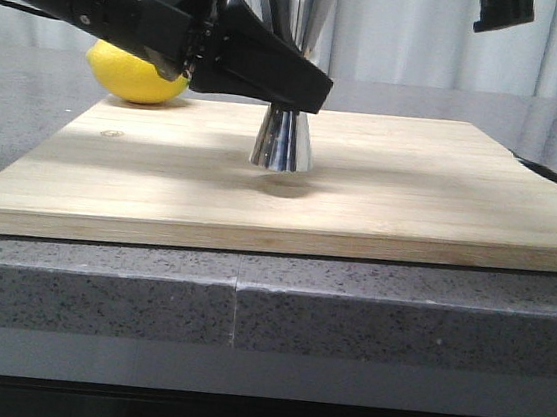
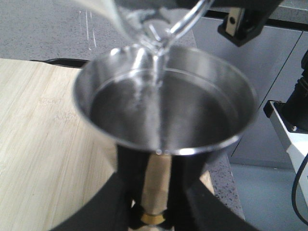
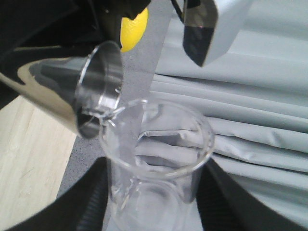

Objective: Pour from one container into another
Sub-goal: 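Keep tilting the beaker, pouring liquid into the jigger held by left gripper, then tilt the glass beaker back upright with the right gripper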

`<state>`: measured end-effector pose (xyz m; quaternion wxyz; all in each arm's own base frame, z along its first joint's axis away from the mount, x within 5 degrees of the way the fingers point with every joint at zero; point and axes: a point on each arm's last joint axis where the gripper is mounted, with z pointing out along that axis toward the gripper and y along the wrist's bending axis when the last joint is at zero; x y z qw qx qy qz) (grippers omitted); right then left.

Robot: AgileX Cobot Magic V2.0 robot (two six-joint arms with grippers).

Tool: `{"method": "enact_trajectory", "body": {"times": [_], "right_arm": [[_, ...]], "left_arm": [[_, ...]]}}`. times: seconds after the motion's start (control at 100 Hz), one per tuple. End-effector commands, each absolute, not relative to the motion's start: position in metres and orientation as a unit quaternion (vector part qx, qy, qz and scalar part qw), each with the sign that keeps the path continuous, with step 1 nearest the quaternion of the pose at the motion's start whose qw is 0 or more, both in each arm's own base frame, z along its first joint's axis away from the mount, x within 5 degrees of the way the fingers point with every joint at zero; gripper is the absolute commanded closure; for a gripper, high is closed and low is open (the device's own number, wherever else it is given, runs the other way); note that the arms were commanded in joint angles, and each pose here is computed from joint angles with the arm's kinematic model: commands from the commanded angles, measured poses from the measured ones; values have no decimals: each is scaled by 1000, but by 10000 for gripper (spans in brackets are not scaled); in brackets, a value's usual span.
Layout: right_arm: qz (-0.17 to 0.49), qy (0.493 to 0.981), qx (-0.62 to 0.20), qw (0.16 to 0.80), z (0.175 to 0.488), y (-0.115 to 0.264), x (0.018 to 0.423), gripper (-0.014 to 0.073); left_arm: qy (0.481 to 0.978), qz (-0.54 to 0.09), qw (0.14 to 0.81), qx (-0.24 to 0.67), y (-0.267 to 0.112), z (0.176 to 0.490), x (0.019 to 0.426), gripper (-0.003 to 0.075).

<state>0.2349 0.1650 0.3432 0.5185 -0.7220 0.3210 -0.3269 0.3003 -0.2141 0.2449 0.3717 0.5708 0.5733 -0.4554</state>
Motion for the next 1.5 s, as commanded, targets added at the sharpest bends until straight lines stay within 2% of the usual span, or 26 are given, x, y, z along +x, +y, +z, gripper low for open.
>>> {"method": "enact_trajectory", "body": {"times": [0.0,0.59,0.88,1.33,1.49], "right_arm": [[-338,295,-709,545,363,165,231,432],[-335,302,-706,546,363,165,231,432],[-258,395,-659,586,363,165,231,432],[-164,493,-591,617,363,165,231,432],[-117,541,-538,635,367,159,232,432]], "left_arm": [[520,-500,400,565,-217,282,288,739],[520,-501,400,565,-217,282,288,739],[520,-501,400,565,-217,282,288,739],[520,-501,400,565,-217,282,288,739],[520,-501,400,565,-217,282,288,739]]}}
